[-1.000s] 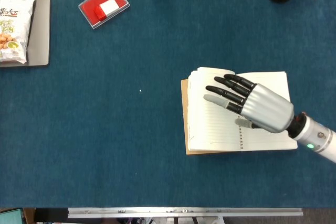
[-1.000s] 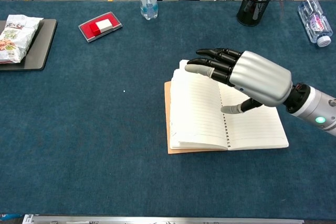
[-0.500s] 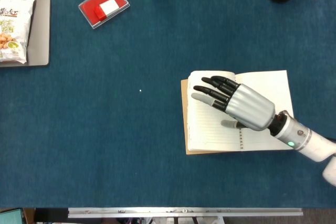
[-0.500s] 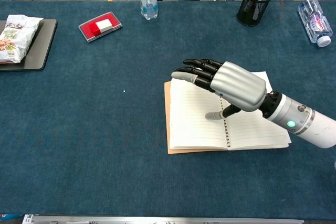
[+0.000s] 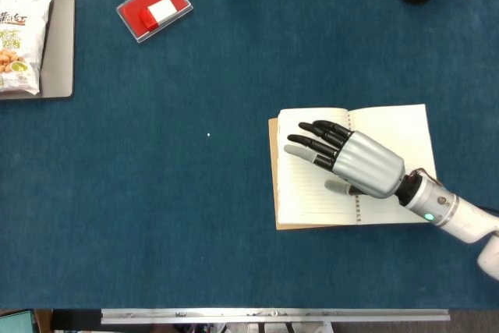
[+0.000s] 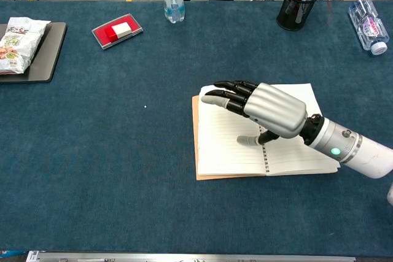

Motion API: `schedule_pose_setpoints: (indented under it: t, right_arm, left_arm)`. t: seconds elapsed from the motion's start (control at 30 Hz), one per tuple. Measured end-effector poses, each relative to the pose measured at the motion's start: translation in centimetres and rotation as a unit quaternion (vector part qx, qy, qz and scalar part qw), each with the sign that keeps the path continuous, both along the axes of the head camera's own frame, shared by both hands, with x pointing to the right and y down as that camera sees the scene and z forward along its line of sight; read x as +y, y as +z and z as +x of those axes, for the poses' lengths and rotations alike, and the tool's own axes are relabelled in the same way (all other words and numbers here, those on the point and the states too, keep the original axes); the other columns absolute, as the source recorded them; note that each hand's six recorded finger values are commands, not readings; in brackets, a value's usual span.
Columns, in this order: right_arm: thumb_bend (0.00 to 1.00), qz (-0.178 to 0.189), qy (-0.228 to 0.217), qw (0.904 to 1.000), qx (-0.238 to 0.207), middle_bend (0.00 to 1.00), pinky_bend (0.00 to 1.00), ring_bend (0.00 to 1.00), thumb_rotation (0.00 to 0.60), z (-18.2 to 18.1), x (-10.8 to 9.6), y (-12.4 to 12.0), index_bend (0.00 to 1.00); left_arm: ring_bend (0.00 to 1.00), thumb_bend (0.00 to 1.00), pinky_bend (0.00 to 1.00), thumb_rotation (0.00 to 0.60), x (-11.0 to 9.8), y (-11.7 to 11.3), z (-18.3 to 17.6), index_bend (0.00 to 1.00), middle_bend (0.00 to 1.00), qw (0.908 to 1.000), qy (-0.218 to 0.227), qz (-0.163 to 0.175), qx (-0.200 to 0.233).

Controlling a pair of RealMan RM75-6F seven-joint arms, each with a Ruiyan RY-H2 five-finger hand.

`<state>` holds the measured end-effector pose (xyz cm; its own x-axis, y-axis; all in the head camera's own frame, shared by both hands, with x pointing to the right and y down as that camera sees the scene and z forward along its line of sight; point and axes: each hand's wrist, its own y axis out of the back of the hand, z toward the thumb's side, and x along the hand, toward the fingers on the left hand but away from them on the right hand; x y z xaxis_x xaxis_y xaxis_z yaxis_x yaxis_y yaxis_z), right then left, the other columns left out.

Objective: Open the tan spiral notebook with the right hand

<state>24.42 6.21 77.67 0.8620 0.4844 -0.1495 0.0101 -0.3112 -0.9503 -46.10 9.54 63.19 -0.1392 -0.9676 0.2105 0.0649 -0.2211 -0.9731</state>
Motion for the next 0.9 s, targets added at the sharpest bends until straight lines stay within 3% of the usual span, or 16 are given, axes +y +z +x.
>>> schedule_pose_setpoints:
  t: [0.3, 0.47, 0.67, 0.9]
  right_arm:
    - [0.0, -0.001, 0.0, 0.9999, 0.01, 0.12, 0.17, 0.01, 0.6, 0.7, 0.1, 0.4, 0.05]
    - [0.0, 0.005, 0.004, 1.0, -0.005, 0.12, 0.17, 0.01, 0.6, 0.5, -0.2, -0.3, 0.05]
    - [0.0, 0.026, 0.008, 0.9988, -0.04, 0.12, 0.17, 0.01, 0.6, 0.3, -0.9, -2.4, 0.05]
    - [0.0, 0.076, 0.006, 0.9955, -0.057, 0.12, 0.17, 0.01, 0.6, 1.8, -1.9, -5.9, 0.05]
  left_arm:
    - [0.19, 0.05, 0.37, 0.6, 0.0, 0.0, 0.0, 0.38, 0.35, 1.0, 0.0, 0.0, -0.001]
    - [0.19, 0.04, 0.37, 0.6, 0.0, 0.0, 0.0, 0.38, 0.35, 1.0, 0.001, 0.0, -0.001]
    - [0.19, 0.04, 0.37, 0.6, 0.0, 0.0, 0.0, 0.38, 0.35, 1.0, 0.001, 0.0, -0.001]
    - [0.19, 0.04, 0.37, 0.6, 0.0, 0.0, 0.1, 0.38, 0.35, 1.0, 0.001, 0.001, -0.002]
